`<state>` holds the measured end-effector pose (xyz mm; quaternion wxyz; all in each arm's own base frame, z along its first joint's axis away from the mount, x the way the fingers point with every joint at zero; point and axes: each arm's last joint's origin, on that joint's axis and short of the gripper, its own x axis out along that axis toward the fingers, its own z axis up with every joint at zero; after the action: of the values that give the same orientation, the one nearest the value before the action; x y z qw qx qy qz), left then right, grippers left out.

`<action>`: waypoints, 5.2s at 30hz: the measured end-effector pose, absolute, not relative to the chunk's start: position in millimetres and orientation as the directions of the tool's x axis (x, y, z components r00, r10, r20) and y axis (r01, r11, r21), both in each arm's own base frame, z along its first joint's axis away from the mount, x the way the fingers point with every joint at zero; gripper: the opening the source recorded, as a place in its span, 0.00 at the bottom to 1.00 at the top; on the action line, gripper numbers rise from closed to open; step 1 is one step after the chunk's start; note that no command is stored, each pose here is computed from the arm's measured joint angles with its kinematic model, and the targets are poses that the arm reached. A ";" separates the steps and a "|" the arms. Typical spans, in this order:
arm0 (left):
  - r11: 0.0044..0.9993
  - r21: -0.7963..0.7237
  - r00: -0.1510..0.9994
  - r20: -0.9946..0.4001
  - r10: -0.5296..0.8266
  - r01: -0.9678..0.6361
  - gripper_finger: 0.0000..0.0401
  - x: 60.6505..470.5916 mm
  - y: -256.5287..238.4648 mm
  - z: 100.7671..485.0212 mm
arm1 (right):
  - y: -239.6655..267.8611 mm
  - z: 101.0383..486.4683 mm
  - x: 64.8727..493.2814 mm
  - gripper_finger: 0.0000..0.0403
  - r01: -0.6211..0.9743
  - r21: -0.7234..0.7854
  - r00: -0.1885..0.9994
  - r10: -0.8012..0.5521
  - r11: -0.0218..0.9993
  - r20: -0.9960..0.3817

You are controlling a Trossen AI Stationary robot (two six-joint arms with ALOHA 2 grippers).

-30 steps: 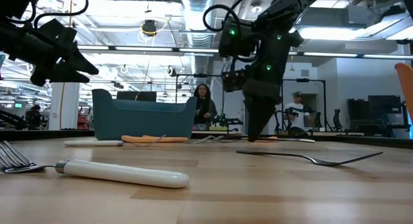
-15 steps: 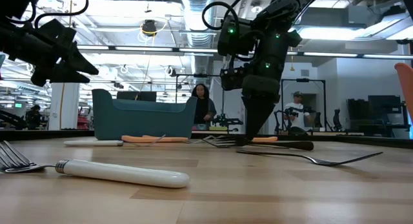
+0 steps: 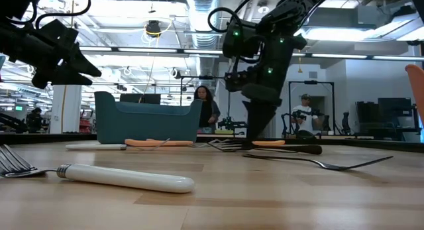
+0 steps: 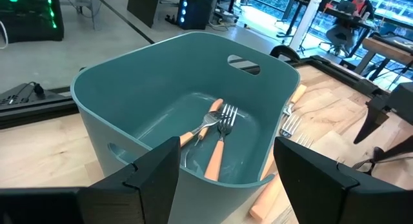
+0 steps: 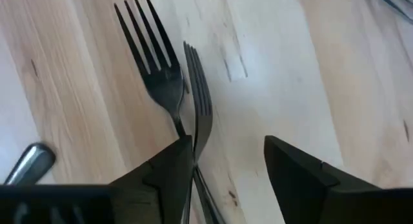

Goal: Sort silverware by color (type)
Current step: Put the black fork into the orange bin

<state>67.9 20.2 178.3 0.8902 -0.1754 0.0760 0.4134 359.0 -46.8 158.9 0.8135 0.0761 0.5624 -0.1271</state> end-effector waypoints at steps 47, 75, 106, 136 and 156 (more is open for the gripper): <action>0.594 -0.249 0.644 -0.278 0.713 -0.765 0.59 67.8 20.3 178.5 | -47.1 140.3 364.8 0.05 0.265 -0.060 0.307 -0.143 0.962 -0.941; 0.599 -0.255 0.651 -0.281 0.705 -0.759 0.59 68.0 20.0 178.4 | 6.7 285.1 405.4 0.06 0.005 -0.134 0.431 -0.123 0.991 -0.894; 0.598 -0.288 0.663 -0.270 0.698 -0.748 0.59 68.9 19.8 180.0 | 235.3 355.4 248.6 0.06 0.800 0.175 0.264 -0.075 0.574 -0.962; 0.605 -0.271 0.662 -0.269 0.700 -0.749 0.59 68.9 19.9 180.2 | 208.4 323.8 146.0 0.06 0.927 0.114 0.156 -0.090 0.358 -0.984; 0.596 -0.263 0.650 -0.263 0.713 -0.759 0.59 68.6 20.3 180.4 | 179.9 240.9 142.4 0.07 0.940 0.128 0.173 -0.119 0.317 -0.978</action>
<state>68.6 20.3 180.4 0.8908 -0.1778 0.0654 0.4131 142.4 179.9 240.9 0.6436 0.4151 0.4942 -0.4114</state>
